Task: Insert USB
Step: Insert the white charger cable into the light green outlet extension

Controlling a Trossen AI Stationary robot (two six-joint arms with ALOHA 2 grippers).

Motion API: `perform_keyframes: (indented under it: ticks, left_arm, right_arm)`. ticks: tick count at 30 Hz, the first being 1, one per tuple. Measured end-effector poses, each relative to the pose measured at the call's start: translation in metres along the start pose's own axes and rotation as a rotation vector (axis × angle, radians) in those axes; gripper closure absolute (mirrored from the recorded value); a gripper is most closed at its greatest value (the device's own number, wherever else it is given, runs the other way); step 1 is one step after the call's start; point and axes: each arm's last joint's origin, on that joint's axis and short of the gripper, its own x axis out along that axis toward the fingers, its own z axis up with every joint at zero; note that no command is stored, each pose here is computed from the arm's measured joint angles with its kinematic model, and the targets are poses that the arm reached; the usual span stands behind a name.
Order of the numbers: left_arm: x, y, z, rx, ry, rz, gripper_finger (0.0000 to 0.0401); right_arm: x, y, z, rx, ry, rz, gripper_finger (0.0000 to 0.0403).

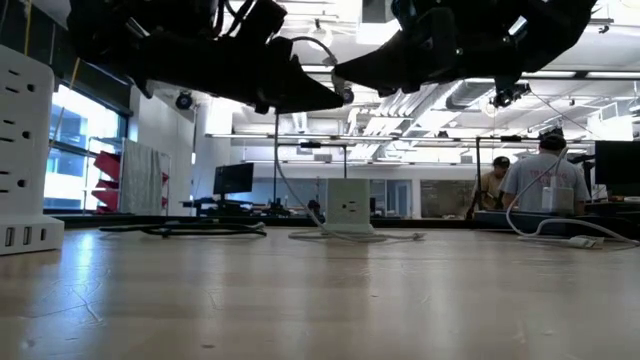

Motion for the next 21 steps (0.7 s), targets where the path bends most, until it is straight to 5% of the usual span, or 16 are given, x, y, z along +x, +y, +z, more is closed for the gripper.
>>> perform_keyframes:
  ticks: [11, 18, 21]
  left_arm:
    - [-0.0001, 0.0016, 0.0015, -0.023, -0.008, 0.037, 0.0305]
    - [0.0000, 0.0015, 0.0014, -0.024, -0.009, 0.029, 0.0391]
    - [0.0001, 0.0001, 0.0011, -0.021, -0.012, -0.023, 0.0398]
  right_arm:
    - [0.0000, 0.0000, -0.0001, 0.007, -0.001, 0.000, 0.0403]
    - [-0.0001, 0.0000, 0.0006, 0.006, -0.009, 0.006, 0.0403]
    - [0.0000, 0.0006, 0.0001, 0.018, -0.006, 0.019, 0.0402]
